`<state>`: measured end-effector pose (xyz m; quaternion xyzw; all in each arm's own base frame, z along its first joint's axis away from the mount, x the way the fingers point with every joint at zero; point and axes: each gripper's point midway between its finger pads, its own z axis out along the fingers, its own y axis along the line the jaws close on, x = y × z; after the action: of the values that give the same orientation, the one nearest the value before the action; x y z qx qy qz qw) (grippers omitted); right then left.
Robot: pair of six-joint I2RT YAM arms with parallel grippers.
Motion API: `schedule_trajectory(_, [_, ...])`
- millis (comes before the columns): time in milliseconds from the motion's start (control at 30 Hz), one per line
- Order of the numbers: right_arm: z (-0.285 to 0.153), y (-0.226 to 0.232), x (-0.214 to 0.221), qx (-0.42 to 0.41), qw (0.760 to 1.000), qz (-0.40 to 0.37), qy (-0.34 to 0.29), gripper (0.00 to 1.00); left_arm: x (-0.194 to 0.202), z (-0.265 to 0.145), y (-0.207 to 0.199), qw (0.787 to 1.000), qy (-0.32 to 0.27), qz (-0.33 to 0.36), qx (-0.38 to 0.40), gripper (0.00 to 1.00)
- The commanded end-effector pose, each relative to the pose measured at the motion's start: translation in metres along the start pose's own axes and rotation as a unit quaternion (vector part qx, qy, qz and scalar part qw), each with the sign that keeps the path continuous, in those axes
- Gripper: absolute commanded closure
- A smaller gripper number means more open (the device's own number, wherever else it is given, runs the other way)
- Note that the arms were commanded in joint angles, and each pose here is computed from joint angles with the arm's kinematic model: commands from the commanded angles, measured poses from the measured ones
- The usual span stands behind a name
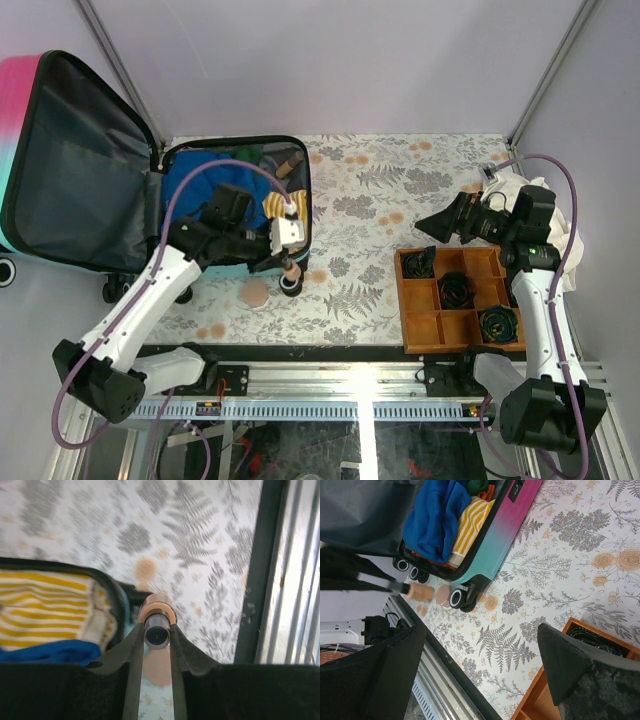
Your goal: Pack the luggage
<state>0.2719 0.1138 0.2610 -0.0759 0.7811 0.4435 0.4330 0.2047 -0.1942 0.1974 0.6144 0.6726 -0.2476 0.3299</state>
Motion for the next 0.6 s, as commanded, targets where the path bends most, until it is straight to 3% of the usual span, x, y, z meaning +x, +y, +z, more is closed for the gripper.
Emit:
schedule_trajectory(0, [-0.002,0.004,-0.007,-0.003,1.0,-0.024,-0.014,0.0,-0.063,-0.035,0.036,0.996,-0.049,-0.001,-0.075,0.92])
schedule_trajectory(233, [-0.003,0.004,-0.004,-0.001,1.0,-0.026,-0.015,0.0,-0.093,-0.058,0.159,0.965,-0.002,-0.014,-0.263,0.94])
schedule_trajectory(567, [-0.005,0.005,-0.003,-0.002,0.999,-0.029,-0.016,0.0,-0.052,-0.048,0.291,0.913,0.101,-0.015,-0.394,0.95])
